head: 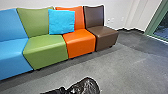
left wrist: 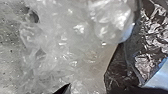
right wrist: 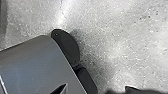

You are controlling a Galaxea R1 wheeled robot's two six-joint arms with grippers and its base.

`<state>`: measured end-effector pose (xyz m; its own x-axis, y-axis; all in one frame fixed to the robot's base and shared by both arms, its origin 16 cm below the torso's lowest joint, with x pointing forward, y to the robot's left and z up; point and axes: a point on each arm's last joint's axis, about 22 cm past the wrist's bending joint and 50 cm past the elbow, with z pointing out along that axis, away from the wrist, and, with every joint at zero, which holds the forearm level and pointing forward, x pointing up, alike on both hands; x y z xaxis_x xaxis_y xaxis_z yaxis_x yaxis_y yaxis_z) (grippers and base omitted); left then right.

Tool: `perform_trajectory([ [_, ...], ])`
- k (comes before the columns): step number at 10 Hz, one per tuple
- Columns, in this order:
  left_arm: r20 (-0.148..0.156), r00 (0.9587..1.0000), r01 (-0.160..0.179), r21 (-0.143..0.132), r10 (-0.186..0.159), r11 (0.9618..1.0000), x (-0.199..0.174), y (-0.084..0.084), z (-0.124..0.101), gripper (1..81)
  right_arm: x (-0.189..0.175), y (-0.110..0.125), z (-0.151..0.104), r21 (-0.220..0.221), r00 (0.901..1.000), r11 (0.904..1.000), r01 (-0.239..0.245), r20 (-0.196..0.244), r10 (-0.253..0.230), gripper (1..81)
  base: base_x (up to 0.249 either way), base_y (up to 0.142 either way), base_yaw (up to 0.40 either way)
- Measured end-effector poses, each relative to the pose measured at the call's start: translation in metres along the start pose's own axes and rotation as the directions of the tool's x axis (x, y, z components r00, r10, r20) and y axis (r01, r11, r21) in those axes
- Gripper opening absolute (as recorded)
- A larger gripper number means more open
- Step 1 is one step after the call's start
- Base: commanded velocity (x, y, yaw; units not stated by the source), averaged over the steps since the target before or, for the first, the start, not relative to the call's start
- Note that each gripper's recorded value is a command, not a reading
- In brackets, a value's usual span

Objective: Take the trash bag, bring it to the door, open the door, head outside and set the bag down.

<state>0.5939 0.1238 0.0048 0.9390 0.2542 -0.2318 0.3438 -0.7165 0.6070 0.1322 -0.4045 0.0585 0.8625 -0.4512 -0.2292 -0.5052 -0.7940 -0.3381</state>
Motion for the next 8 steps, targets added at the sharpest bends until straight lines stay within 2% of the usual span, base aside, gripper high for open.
perform_trajectory([
  [3,0.04,0.9992,0.007,-0.012,-0.006,0.9999,-0.006,-0.003,0.034,81.1,0.001,0.01,0.016,-0.019,0.9997,0.9998,-0.011,0.022,0.011,81.1,0.0,0.0,0.0],
  [5,0.036,0.9993,-0.003,-0.02,0.003,0.9998,-0.002,0.005,0.039,81.1,0.001,0.013,0.019,-0.024,0.9996,0.9996,-0.012,0.024,0.013,81.1,0.0,0.0,0.0],
  [8,0.043,0.9991,-0.006,-0.024,0.007,0.9997,-0.006,0.008,0.042,81.1,0.002,0.015,0.021,-0.027,0.9997,0.9996,-0.011,0.022,0.011,81.1,0.0,0.0,0.0],
])
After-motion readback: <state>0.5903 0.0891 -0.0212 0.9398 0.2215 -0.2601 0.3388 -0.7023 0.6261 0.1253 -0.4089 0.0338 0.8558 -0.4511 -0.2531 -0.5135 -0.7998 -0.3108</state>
